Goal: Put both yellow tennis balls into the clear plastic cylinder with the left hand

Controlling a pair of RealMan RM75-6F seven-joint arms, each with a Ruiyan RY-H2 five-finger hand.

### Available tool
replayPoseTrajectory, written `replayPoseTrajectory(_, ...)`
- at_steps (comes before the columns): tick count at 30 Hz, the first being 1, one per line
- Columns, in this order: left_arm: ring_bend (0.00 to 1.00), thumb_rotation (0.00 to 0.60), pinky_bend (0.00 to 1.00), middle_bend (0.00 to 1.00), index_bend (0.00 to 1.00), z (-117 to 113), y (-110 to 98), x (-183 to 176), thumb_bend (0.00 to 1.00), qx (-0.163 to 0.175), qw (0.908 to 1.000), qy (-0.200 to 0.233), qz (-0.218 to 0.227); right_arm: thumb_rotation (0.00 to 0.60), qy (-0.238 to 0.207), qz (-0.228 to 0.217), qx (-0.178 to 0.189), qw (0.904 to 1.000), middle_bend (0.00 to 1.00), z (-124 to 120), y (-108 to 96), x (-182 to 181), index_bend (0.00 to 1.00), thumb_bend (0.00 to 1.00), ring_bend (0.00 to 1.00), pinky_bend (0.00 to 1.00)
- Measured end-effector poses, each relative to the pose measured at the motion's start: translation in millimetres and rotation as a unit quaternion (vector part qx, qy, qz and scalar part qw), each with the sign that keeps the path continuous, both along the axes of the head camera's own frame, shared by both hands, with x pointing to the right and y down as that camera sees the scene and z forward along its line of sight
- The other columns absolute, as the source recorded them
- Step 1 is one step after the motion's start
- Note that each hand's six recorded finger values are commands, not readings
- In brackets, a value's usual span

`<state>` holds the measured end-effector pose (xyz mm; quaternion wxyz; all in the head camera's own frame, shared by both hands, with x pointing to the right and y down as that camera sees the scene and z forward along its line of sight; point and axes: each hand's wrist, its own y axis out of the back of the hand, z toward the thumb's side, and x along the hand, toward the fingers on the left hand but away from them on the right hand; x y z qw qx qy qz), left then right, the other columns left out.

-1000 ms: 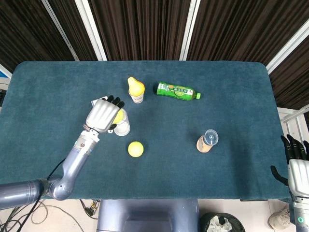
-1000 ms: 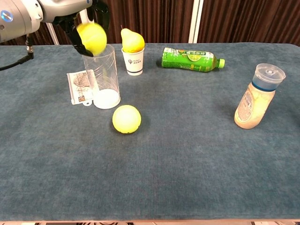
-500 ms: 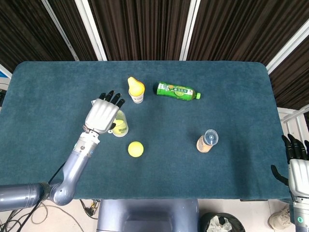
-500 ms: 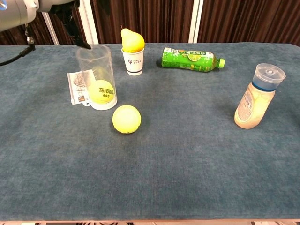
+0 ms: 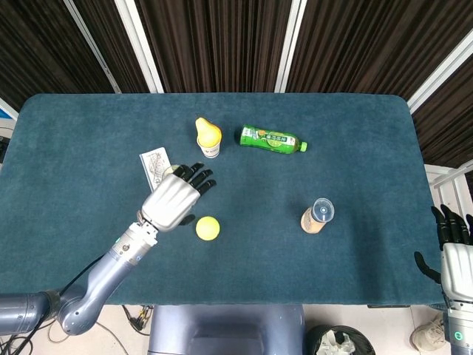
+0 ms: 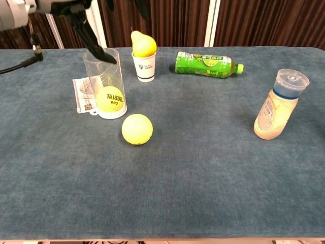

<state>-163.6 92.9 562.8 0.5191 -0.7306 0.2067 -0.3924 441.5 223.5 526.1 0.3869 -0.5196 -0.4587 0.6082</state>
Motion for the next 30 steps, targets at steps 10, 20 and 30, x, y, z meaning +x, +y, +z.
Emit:
replayPoseTrajectory(10, 0.12, 0.6, 0.27, 0.15, 0.23, 36.8, 33.4, 0.0, 0.0, -0.099, 0.9938, -0.027, 0.042, 0.6, -0.001, 0.004, 0.002, 1.0, 0.08, -0.1, -0.5, -0.3, 0.08, 0.34, 0.11, 0.06)
replayPoseTrajectory(20, 0.12, 0.6, 0.27, 0.14, 0.22, 78.8, 46.7, 8.4, 0.0, -0.123, 0.989, -0.061, 0.054, 0.6, 0.0, 0.01, 0.009, 0.9999, 0.08, -2.7, -0.9, 2.0, 0.08, 0.34, 0.11, 0.06)
replayPoseTrajectory(30, 0.12, 0.6, 0.28, 0.16, 0.22, 109.1, 55.6, 21.3, 0.0, -0.115, 0.9873, -0.085, 0.069, 0.6, -0.002, 0.014, 0.011, 0.9998, 0.08, -3.8, -1.1, 3.1, 0.08, 0.34, 0.11, 0.06)
